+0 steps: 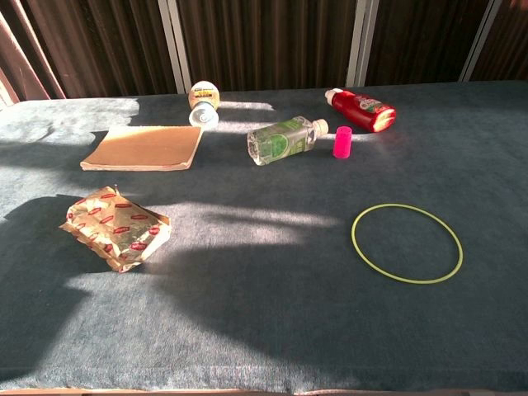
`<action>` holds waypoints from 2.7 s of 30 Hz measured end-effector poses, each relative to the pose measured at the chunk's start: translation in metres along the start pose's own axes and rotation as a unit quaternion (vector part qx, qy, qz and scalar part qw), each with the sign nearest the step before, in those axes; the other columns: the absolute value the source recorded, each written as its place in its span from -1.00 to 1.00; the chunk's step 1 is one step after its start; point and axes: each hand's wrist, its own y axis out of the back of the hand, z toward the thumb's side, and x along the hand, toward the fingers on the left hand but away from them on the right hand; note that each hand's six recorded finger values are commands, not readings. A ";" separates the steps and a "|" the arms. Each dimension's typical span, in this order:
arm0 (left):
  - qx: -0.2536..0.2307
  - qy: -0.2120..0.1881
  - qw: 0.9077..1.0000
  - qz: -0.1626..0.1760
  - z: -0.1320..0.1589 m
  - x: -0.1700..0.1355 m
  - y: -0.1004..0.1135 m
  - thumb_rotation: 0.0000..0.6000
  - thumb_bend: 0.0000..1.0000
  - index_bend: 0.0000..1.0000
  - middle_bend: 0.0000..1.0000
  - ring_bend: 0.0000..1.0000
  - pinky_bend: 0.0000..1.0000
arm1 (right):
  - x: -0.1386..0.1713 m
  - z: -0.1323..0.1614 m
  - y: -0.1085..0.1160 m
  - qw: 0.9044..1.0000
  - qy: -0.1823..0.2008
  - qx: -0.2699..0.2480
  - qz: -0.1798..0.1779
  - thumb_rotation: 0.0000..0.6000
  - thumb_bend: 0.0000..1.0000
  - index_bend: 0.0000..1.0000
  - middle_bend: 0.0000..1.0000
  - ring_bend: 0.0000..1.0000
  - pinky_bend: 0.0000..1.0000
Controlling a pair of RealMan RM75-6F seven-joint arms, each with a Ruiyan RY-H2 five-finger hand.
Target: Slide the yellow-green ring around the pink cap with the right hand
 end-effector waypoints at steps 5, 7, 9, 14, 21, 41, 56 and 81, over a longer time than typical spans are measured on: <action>0.001 0.001 1.000 -0.002 0.001 -0.001 -0.001 1.00 0.07 -0.48 -0.76 -0.86 -0.52 | 0.000 0.001 0.000 1.000 0.003 -0.003 0.001 1.00 -0.44 -0.42 -0.58 -0.62 -0.55; 0.002 0.000 1.000 0.000 0.001 0.000 0.000 1.00 0.06 -0.48 -0.76 -0.86 -0.52 | 0.000 0.002 0.001 1.000 0.005 -0.006 0.000 1.00 -0.44 -0.42 -0.58 -0.62 -0.55; 0.002 0.001 1.000 0.001 0.000 0.000 0.000 1.00 0.07 -0.48 -0.76 -0.86 -0.52 | -0.001 0.002 0.002 1.000 0.008 -0.011 -0.002 1.00 -0.43 -0.42 -0.58 -0.62 -0.55; -0.001 0.005 1.000 0.001 0.000 -0.001 0.001 1.00 0.07 -0.48 -0.75 -0.86 -0.52 | -0.001 0.009 -0.001 0.999 0.023 -0.022 0.013 1.00 -0.44 -0.39 -0.47 -0.41 -0.46; -0.001 0.006 1.000 0.008 -0.001 -0.003 0.003 1.00 0.07 -0.47 -0.75 -0.86 -0.52 | -0.012 0.030 -0.004 0.995 0.077 -0.039 0.040 1.00 -0.43 -0.09 0.48 0.80 0.65; -0.017 0.003 1.000 0.009 -0.005 0.000 0.006 1.00 0.07 -0.47 -0.74 -0.86 -0.51 | -0.084 0.082 -0.060 0.971 0.151 -0.095 0.158 1.00 -0.17 0.25 0.92 1.00 1.00; -0.020 0.004 1.000 0.011 -0.006 0.001 0.007 1.00 0.07 -0.47 -0.74 -0.86 -0.51 | -0.097 0.092 -0.083 0.969 0.149 -0.088 0.179 1.00 -0.15 0.26 0.92 1.00 1.00; -0.023 0.001 1.000 0.012 -0.006 -0.001 0.008 1.00 0.06 -0.46 -0.74 -0.86 -0.51 | -0.101 0.088 -0.090 0.970 0.140 -0.077 0.180 1.00 0.13 0.66 0.92 1.00 1.00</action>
